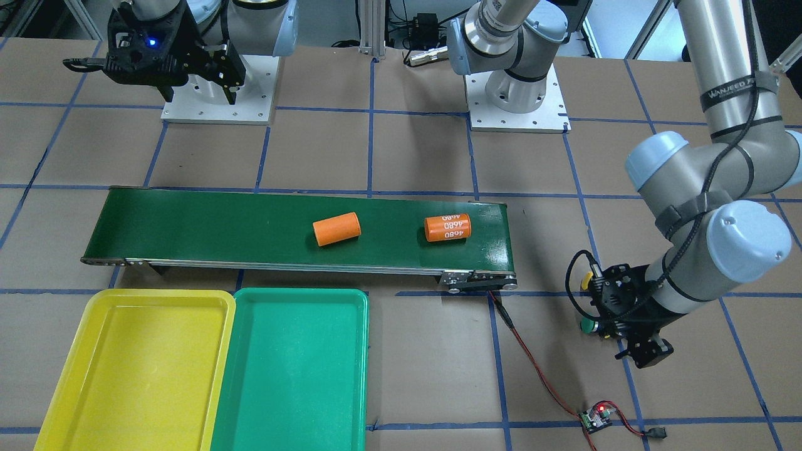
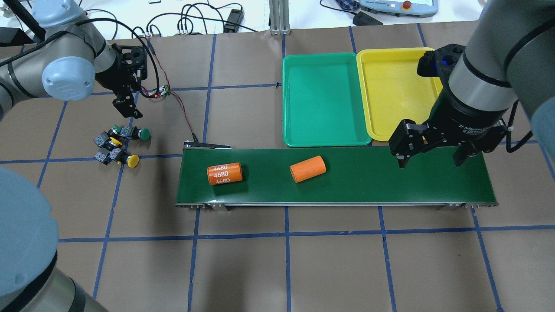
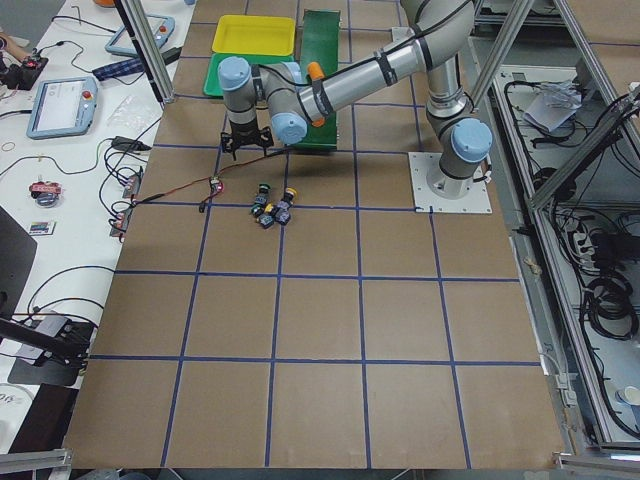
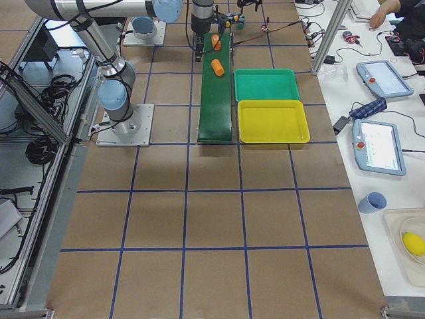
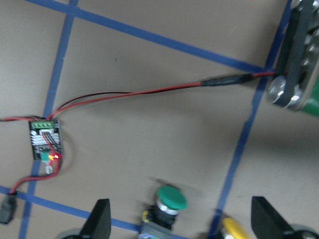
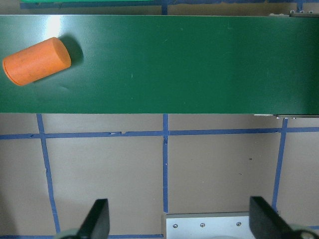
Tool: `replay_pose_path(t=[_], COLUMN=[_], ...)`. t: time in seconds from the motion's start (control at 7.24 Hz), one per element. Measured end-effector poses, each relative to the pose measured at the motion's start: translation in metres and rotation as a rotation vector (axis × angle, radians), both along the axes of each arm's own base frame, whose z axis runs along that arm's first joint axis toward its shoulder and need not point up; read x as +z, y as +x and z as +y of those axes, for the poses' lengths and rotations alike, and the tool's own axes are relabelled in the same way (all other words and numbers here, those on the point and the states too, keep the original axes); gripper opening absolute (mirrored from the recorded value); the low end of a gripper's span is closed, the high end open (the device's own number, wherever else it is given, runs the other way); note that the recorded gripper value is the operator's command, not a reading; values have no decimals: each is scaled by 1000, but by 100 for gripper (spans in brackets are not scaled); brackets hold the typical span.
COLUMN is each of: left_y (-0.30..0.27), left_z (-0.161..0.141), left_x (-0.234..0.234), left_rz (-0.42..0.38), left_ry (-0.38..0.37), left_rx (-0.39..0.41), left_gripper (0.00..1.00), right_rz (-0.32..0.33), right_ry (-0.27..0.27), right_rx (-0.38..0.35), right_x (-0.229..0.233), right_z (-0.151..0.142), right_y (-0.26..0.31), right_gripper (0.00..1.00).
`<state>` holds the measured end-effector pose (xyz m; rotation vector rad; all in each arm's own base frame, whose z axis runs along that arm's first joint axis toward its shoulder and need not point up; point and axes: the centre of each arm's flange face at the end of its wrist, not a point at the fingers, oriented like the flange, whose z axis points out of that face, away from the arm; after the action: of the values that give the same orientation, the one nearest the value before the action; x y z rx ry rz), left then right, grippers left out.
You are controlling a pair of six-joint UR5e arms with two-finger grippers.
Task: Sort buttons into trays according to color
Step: 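Return the left gripper to the pile and grasp a green button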
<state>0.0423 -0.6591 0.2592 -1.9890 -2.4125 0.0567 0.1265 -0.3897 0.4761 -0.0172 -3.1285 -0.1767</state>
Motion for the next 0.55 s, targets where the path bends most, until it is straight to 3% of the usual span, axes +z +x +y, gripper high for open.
replay_pose_path(t=[0.41,0.55], left_y=[23,24], left_z=[28,32], left_x=[-67,-76], left_rz=[6,-5], left_ry=[103,111], left_rx=[74,84], left_gripper=[98,55], right_rz=[-1,-1], right_ry=[-1,-1], right_rx=[1,0], right_x=[0,0], right_z=[0,0], right_y=[0,0], right_gripper=[100,100])
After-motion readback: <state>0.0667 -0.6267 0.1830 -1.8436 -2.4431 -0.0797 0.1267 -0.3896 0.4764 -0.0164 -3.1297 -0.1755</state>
